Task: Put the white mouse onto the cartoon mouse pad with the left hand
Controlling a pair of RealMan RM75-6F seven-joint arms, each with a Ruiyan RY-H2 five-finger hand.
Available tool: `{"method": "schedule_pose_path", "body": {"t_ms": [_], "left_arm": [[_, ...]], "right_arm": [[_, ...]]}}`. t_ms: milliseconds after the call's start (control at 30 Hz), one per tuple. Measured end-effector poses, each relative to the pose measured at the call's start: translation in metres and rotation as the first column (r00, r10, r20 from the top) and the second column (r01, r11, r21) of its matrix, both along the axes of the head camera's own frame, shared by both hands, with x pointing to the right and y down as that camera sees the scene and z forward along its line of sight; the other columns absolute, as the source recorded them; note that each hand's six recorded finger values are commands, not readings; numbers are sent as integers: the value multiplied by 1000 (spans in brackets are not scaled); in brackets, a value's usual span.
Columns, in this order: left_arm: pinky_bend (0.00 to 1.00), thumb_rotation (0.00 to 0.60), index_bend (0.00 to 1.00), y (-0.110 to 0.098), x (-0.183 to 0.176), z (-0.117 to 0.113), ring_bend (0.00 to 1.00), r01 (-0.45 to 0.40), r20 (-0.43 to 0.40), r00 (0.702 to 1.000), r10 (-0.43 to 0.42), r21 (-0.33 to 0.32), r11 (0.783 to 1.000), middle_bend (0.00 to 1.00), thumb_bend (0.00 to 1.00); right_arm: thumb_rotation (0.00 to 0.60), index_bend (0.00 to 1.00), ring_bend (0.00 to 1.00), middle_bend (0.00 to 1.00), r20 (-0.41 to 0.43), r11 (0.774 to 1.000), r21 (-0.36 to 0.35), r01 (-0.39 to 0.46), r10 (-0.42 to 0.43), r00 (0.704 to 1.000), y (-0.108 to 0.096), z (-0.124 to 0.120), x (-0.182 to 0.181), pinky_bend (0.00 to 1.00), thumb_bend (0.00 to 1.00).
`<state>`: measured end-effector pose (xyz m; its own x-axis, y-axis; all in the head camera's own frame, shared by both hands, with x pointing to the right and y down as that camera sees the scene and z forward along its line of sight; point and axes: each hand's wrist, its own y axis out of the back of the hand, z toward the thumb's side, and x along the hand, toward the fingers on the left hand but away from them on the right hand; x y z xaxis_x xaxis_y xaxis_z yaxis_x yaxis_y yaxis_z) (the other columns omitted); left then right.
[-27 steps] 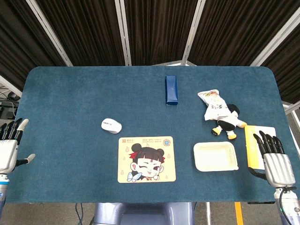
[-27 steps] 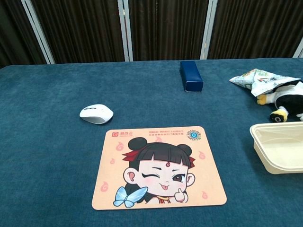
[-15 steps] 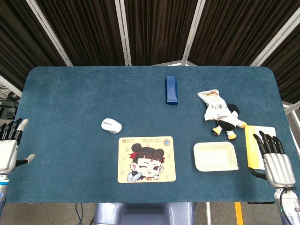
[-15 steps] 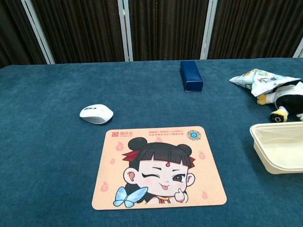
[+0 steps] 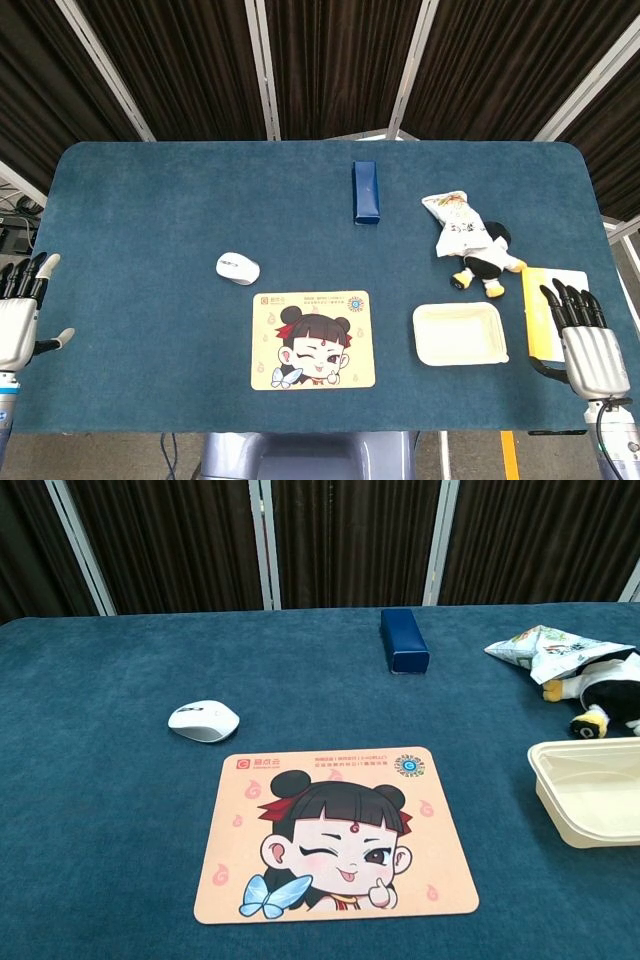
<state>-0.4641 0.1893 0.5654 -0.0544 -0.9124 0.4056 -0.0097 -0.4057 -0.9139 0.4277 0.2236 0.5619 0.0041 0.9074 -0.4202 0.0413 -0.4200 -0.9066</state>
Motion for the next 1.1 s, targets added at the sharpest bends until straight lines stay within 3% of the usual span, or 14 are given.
{"method": "schedule_pose_path", "body": {"t_ms": [533,733,967,1100], "left_arm": [[0,600,0,0,1,0,0,-5,3,1000,5,-2,1000,0,125],[0,600,0,-7,7,1,0,8,-37,999,-9,-16,1000,0,127],[0,600,0,-43,24,0,0,-42,-21,999,42,6,999,0,127],[0,600,0,-78,47,0,0,-88,-12,996,88,12,996,0,125]], "right_arm": [[600,19,0,0,-2,1000,2,2,-2,1000,0,0,0,0,97],[600,20,0,0,-3,1000,3,3,-3,1000,0,0,0,0,98],[600,20,0,0,-1,1000,1,1,-1,1000,0,0,0,0,97],[600,20,0,0,-1,1000,1,1,-1,1000,0,0,0,0,97]]}}
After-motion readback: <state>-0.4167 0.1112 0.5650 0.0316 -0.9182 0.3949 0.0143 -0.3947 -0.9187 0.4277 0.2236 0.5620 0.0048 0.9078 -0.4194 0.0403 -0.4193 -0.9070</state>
